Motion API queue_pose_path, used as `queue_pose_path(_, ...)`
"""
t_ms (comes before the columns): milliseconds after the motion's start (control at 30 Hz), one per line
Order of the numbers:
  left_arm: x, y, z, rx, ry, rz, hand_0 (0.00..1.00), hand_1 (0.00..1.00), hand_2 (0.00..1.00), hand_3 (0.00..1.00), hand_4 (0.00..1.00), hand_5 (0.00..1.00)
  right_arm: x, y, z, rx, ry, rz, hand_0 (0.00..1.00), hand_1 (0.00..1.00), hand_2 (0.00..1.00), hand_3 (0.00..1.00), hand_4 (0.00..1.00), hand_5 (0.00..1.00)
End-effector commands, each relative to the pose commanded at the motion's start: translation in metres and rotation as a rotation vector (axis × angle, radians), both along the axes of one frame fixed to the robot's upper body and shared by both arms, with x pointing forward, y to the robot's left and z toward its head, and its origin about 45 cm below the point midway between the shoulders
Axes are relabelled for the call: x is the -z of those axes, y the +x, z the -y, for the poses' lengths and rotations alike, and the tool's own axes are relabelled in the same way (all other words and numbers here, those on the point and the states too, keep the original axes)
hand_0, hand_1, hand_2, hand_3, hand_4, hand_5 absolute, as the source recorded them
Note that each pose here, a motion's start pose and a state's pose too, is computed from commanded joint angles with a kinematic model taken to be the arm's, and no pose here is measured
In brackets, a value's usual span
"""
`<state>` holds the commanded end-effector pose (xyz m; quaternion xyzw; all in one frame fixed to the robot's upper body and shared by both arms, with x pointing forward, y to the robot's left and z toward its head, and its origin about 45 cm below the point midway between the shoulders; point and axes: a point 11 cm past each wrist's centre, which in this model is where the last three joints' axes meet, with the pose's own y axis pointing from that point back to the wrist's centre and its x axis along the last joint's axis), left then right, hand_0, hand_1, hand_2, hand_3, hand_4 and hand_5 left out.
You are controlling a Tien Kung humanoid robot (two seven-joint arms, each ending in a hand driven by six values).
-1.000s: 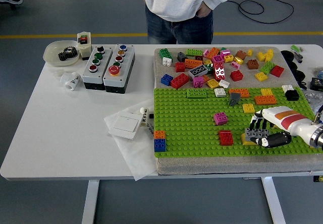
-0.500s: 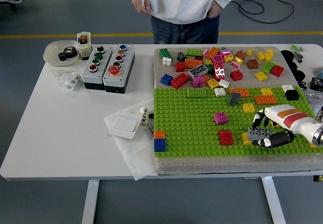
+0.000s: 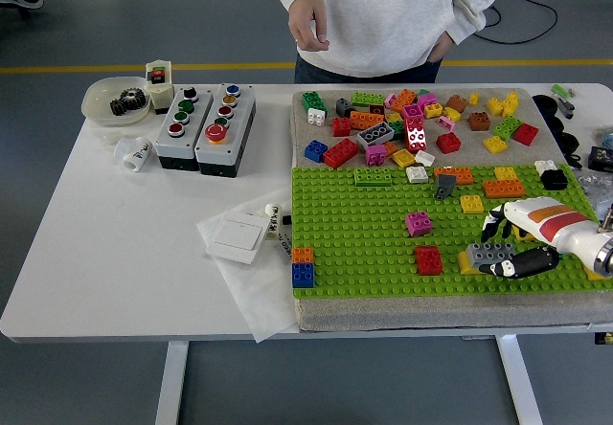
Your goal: Pick up the brick,pile it on top of brick,press brick,pick up the brick,pile it on top of brick,press brick
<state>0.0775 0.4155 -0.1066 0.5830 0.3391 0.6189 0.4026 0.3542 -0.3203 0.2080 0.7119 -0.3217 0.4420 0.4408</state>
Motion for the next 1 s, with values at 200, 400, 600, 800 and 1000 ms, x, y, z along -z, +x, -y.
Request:
queue_pose_path(200, 0.0, -0.0001, 0.0, 0.0, 0.001, 0.0, 0.772, 0.8, 0.842, 0.62, 0.653, 0.693, -0.007, -0.002, -0.006, -0.011, 0.019, 0.013, 0.385, 0.511, 0.58, 0.514, 0.923, 0.434)
queue_pose_path(400, 0.0, -0.0007, -0.001, 0.004, 0.001, -0.002, 0.772, 0.8, 0.842, 0.62, 0.652, 0.692, -0.021, -0.001, -0.008, -0.006, 0.036, 0.064, 0.388, 0.513, 0.583, 0.521, 0.924, 0.434)
queue_pose_path(600, 0.0, -0.0013, -0.002, 0.004, 0.003, -0.001, 0.772, 0.8, 0.841, 0.619, 0.652, 0.693, -0.033, -0.01, -0.007, 0.036, 0.094, 0.093, 0.457, 0.535, 0.609, 0.534, 0.936, 0.443)
queue_pose_path(800, 0.0, -0.006, -0.002, 0.006, 0.004, -0.011, 0.77, 0.799, 0.841, 0.619, 0.652, 0.691, -0.036, -0.027, -0.011, 0.11, 0.164, 0.088, 0.553, 0.594, 0.668, 0.547, 0.907, 0.472)
queue_pose_path(1000, 0.001, -0.0093, -0.003, 0.008, 0.004, -0.018, 0.769, 0.797, 0.841, 0.62, 0.652, 0.692, -0.032, -0.04, -0.02, 0.106, 0.181, 0.05, 0.62, 0.634, 0.692, 0.545, 0.855, 0.48)
